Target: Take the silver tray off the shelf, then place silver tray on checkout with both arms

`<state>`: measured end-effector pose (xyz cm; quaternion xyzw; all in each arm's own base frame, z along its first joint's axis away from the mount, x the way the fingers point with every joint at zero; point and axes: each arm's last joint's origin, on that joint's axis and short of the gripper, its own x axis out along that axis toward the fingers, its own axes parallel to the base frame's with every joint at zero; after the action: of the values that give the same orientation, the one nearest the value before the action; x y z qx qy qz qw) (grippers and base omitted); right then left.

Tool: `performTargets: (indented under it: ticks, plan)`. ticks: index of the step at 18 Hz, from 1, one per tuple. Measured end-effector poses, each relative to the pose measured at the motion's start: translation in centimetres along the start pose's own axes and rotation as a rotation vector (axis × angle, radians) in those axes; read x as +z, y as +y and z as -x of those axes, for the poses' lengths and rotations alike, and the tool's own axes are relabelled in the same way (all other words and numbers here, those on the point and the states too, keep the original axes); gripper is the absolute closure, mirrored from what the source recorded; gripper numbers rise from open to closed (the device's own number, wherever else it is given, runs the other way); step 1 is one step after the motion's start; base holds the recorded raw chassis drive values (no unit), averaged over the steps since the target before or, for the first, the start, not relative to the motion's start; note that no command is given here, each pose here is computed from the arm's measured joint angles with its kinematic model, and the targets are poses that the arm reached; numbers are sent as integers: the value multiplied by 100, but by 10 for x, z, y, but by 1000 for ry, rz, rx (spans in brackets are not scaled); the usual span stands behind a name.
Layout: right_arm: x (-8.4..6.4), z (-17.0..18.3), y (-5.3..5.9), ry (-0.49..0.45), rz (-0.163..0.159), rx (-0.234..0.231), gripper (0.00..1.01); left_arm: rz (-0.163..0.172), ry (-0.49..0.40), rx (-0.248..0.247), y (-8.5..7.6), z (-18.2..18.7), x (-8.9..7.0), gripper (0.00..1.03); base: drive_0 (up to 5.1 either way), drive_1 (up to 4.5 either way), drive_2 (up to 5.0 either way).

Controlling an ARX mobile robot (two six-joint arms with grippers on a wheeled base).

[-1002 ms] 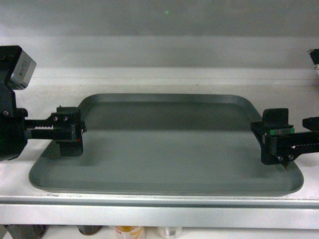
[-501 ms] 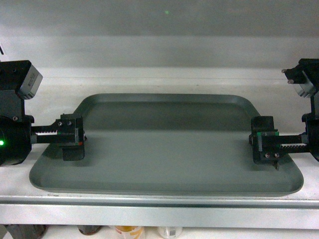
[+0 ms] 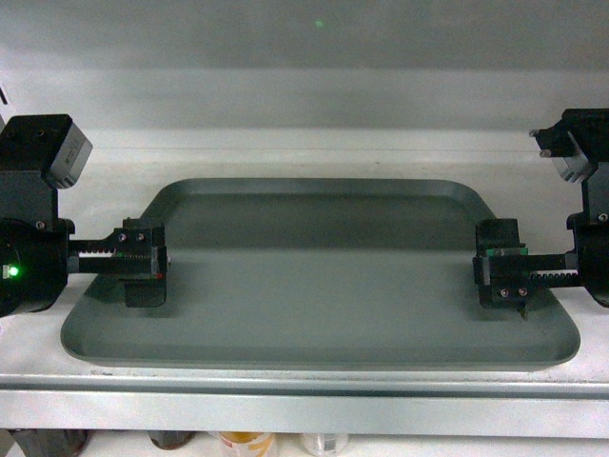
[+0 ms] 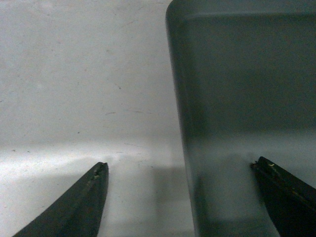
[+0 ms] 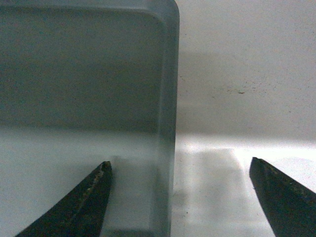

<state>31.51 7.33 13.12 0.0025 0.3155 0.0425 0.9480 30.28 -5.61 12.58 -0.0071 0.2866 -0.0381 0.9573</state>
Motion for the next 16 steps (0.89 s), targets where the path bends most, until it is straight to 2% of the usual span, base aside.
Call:
performTargets:
  ticks: [1, 6, 9, 10, 11, 13, 16]
  plan:
    - [-1, 0, 1, -1, 5, -3, 21, -4, -2, -4, -2, 0, 0, 19, 0, 0, 0]
    - [-4, 1, 5, -14, 13, -11, 63, -67, -18, -18, -9, 0, 0, 60, 0, 0, 0]
    - [-7, 2, 8, -19, 20, -9, 89, -80, -21, 3, -9, 0, 0, 85, 0, 0, 0]
    - [-7, 2, 10, -23, 10, -17, 96, -81, -22, 9, -9, 0, 0, 93, 0, 0, 0]
    - [-7, 3, 11, -27, -8, -12, 98, -62, -25, 11, -9, 0, 1, 98, 0, 0, 0]
    - [-8, 3, 12, -31, -18, -14, 98, -41, -27, 15, -10, 0, 1, 99, 0, 0, 0]
    - [-8, 3, 13, -36, -18, -21, 98, -38, -27, 15, -11, 0, 0, 99, 0, 0, 0]
